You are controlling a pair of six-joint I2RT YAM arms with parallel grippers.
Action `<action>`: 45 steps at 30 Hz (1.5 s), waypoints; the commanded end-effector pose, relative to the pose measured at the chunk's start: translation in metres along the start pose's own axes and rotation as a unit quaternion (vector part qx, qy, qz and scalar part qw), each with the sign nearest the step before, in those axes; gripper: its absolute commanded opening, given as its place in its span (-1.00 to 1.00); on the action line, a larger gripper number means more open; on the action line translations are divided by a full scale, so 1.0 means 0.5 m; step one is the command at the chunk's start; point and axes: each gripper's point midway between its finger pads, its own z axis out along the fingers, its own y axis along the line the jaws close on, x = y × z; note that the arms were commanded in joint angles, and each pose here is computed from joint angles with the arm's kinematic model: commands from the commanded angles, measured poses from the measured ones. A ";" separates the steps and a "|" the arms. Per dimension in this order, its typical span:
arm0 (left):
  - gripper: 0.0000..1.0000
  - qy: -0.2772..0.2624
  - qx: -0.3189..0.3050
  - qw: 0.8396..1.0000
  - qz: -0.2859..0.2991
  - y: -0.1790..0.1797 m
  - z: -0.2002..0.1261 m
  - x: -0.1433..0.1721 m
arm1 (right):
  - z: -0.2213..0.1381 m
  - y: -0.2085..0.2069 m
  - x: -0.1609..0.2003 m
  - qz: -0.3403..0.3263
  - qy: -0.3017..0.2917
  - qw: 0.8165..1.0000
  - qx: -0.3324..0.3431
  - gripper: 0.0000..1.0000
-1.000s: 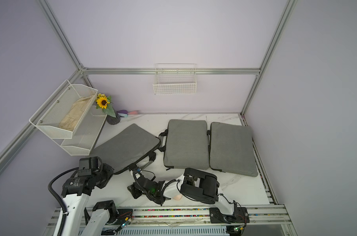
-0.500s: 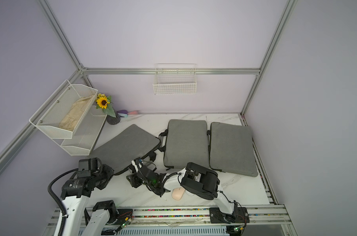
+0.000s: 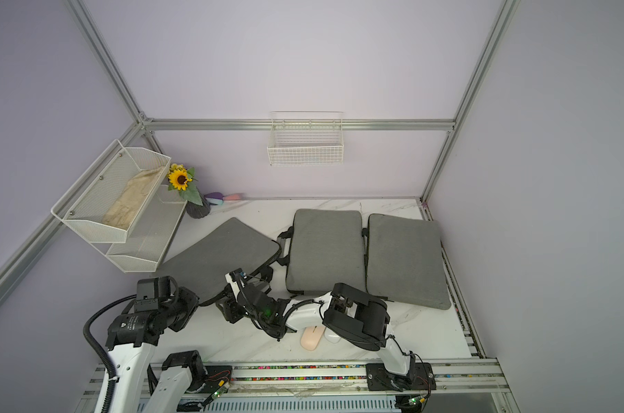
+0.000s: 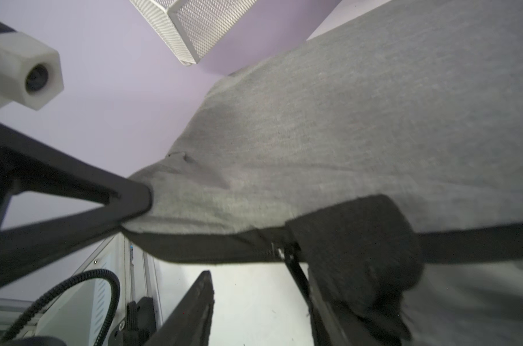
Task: Put the mouse into the laptop bag
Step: Zip the zipper on the zippered laptop bag.
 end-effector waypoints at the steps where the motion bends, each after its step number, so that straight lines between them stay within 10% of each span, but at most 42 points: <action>1: -1.00 -0.024 0.040 0.999 0.008 -0.032 -0.004 -0.020 | 0.021 -0.020 0.013 -0.008 0.012 1.000 0.018 0.02; 11: -1.00 -0.018 0.044 0.999 0.009 -0.038 -0.001 -0.019 | 0.011 -0.054 0.019 -0.008 0.009 0.998 0.058 -0.01; 30: -1.00 -0.022 0.045 0.999 0.007 -0.037 -0.004 -0.020 | 0.015 -0.074 0.023 -0.020 0.003 0.997 0.080 -1.00; 45: -1.00 -0.059 -0.001 0.998 -0.003 0.015 -0.009 -0.031 | -0.052 -0.267 0.050 0.087 0.034 0.977 0.194 -1.00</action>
